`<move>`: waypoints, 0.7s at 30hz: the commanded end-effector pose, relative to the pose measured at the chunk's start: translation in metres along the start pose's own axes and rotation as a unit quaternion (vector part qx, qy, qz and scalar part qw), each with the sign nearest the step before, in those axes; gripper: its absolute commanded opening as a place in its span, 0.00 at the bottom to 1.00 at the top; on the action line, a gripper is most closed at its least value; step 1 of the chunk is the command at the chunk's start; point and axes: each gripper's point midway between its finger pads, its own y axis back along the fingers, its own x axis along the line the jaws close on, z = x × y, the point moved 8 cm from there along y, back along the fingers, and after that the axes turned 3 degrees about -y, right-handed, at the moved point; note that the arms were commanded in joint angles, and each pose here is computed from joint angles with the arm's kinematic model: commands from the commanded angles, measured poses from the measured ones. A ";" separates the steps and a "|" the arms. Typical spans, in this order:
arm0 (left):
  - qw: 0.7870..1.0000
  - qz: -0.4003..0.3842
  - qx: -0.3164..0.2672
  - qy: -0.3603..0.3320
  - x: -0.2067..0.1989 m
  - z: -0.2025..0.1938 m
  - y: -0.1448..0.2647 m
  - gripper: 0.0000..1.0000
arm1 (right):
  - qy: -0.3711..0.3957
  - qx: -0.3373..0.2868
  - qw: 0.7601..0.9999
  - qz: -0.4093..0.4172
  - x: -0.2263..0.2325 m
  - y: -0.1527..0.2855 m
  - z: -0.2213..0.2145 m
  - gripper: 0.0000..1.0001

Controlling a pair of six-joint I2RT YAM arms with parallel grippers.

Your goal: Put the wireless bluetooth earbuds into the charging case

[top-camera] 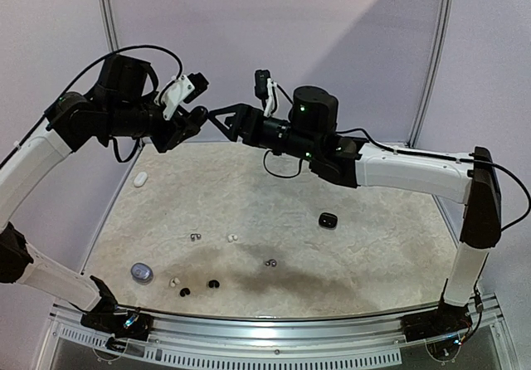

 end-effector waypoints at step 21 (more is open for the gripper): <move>0.999 0.016 -0.019 -0.033 -0.011 0.006 -0.001 0.00 | -0.032 0.031 0.994 0.096 0.006 -0.045 -0.013 0.10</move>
